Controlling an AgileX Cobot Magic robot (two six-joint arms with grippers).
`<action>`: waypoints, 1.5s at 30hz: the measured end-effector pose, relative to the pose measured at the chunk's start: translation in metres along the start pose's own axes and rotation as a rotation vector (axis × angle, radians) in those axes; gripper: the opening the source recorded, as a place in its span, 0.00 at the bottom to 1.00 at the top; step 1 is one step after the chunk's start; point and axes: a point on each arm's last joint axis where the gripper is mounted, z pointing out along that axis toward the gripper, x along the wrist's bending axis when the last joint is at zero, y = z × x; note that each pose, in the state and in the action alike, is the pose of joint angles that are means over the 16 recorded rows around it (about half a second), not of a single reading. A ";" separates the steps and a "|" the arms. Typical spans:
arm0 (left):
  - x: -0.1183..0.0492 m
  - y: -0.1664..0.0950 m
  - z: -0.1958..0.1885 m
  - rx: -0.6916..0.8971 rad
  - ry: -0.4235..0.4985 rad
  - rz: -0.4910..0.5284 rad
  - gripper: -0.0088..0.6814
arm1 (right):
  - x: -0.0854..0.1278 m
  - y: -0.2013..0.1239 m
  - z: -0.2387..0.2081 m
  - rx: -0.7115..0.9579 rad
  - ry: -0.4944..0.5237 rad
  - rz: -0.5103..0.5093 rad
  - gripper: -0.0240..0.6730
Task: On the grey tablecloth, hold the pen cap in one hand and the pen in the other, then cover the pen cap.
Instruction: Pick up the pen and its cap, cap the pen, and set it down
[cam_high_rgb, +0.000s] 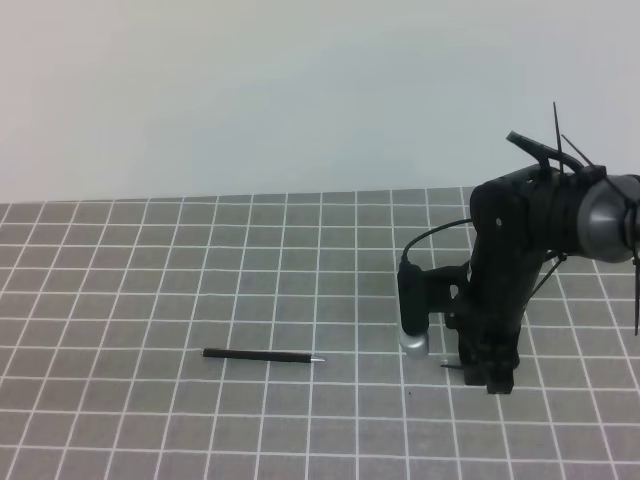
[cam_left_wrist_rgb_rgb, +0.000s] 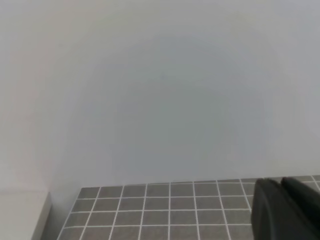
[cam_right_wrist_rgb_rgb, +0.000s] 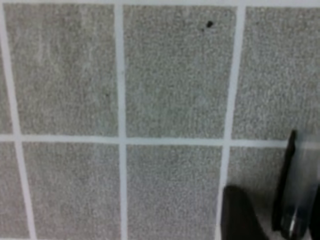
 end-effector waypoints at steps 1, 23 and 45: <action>0.000 0.000 0.000 0.000 0.000 0.000 0.01 | 0.000 0.000 0.001 0.001 0.001 0.000 0.44; -0.002 0.022 -0.003 0.026 -0.004 0.118 0.01 | 0.000 -0.004 -0.010 0.054 0.006 -0.027 0.17; -0.029 0.072 0.068 0.887 -0.267 -0.002 0.01 | -0.009 0.021 -0.084 -0.125 0.052 0.184 0.17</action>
